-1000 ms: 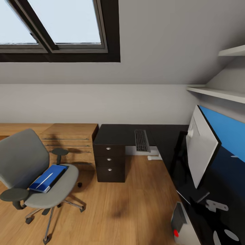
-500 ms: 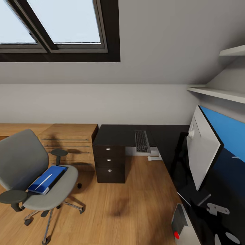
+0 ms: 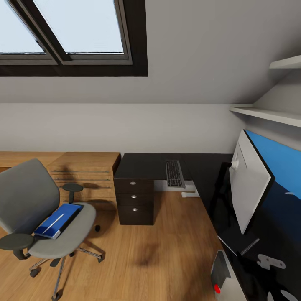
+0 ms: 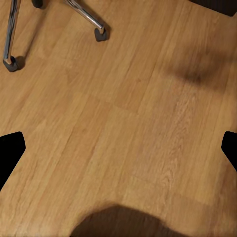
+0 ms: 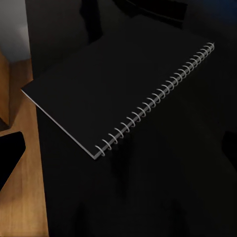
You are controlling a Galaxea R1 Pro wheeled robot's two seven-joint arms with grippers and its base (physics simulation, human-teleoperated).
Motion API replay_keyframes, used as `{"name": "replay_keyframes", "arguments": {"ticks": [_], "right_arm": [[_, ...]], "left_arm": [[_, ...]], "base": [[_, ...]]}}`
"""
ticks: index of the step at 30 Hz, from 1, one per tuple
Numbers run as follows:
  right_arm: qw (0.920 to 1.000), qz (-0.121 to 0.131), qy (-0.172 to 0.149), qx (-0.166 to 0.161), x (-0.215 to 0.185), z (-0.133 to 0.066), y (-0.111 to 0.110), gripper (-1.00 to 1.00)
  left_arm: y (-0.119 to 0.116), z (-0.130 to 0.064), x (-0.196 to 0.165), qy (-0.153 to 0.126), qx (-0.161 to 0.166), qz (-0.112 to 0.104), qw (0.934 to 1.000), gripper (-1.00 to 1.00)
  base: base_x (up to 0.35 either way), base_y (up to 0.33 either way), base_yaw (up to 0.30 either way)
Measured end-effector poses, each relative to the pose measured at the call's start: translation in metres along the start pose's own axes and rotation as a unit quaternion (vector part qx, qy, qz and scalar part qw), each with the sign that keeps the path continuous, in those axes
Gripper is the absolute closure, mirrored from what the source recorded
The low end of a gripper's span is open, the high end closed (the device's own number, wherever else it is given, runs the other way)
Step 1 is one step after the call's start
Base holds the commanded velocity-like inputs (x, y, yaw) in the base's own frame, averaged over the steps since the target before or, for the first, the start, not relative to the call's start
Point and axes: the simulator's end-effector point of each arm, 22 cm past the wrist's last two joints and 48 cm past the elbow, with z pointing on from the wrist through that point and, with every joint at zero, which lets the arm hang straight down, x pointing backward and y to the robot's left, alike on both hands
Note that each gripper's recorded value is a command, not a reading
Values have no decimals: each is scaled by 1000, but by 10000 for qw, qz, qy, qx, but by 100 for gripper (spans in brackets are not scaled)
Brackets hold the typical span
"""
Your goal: In the bedroom, organize the workspace by keeping the computer under the desk, ensuring the monitor is on the desk, placing the keyboard on the desk next to the monitor, placing the mouse on the desk next to the keyboard, moving the folder from the swivel chair onto the desk next to the mouse, stacking the notebook on top of the folder with the pen on top of the notebook, and positioning the swivel chair next to the desk.
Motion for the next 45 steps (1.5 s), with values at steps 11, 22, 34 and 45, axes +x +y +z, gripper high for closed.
{"name": "replay_keyframes", "arguments": {"ticks": [11,22,34,45], "right_arm": [[10000,2,5,7,1,0,0,-100],[10000,-4,6,14,0,0,-2,-100],[10000,-54,3,64,-5,0,-14,-100],[9998,174,-59,126,-13,0,-39,-100]], "left_arm": [[0,0,0,-4,1,0,10000,-100],[0,0,0,-6,-3,0,10000,-100],[1,0,-1,-7,-6,-2,10000,-100],[1,0,-1,-8,-3,1,10000,-100]], "base": [[0,0,0],[0,0,0],[0,0,0],[18,-20,0]]}}
